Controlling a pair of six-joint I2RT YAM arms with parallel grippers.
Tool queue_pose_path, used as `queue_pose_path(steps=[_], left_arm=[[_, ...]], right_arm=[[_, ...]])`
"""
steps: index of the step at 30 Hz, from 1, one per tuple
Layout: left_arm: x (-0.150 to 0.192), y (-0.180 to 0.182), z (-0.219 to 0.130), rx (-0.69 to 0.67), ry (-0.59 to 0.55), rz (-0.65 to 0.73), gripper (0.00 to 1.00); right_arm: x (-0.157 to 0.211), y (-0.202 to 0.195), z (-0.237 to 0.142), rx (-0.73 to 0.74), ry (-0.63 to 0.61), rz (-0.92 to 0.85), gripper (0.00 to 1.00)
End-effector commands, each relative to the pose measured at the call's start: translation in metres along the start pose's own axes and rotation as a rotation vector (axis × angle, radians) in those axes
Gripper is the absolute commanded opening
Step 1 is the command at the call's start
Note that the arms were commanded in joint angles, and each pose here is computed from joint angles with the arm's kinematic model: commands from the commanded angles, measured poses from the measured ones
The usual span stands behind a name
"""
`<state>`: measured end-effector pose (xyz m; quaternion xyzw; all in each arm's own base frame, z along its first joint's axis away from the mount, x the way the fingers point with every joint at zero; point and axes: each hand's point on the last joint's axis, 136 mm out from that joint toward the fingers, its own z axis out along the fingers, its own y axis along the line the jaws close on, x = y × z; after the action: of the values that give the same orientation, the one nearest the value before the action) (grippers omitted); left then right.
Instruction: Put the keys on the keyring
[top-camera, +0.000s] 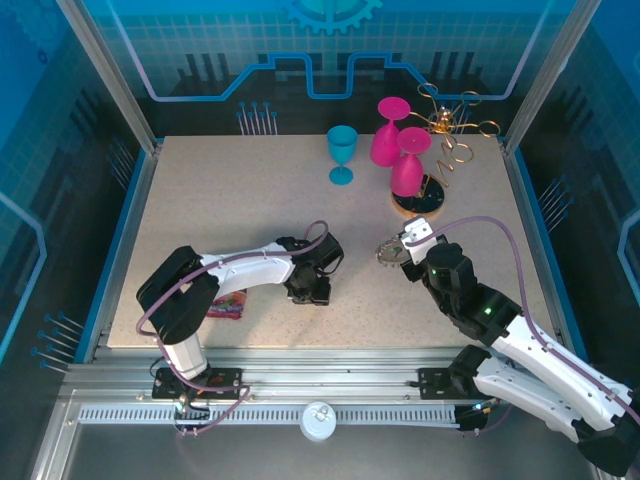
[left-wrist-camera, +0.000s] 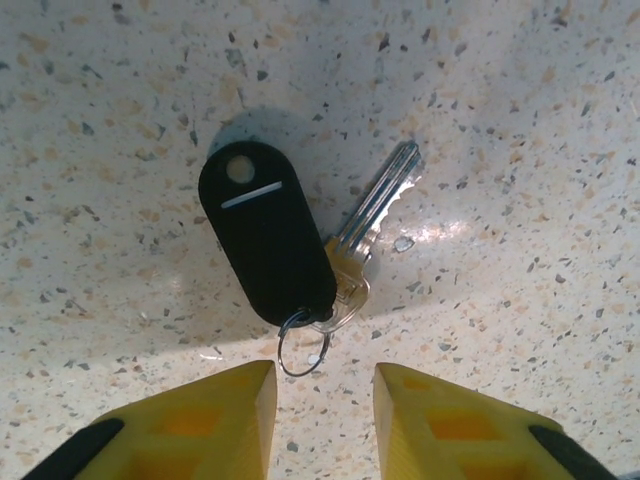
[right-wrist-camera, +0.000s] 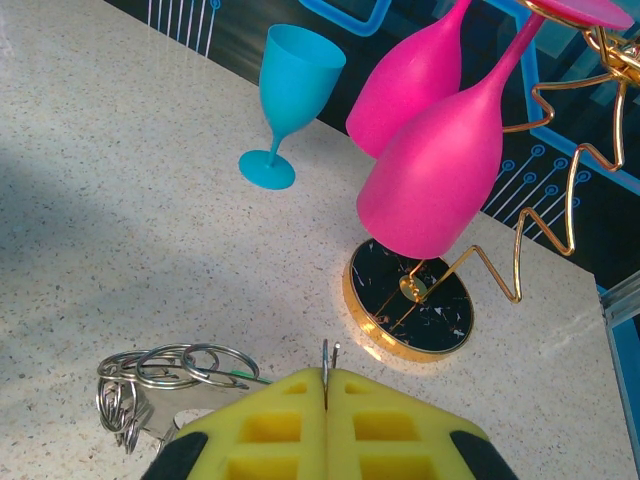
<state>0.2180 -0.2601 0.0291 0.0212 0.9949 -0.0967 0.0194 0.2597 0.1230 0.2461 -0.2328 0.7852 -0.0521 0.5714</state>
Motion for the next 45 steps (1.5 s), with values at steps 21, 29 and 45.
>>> queue_pose_path(steps=[21,29,45], left_arm=[[-0.004,0.007,0.008,0.036,-0.064,-0.272,0.25],[-0.004,0.009,0.008,0.030,-0.070,-0.281,0.14],[-0.023,0.018,-0.044,-0.018,-0.251,-0.101,0.00]], right_arm=[[-0.015,-0.003,-0.007,0.000,-0.047,0.036,0.00],[-0.015,-0.001,-0.006,-0.004,-0.046,0.034,0.00],[-0.014,0.011,-0.005,-0.073,-0.051,0.015,0.00]])
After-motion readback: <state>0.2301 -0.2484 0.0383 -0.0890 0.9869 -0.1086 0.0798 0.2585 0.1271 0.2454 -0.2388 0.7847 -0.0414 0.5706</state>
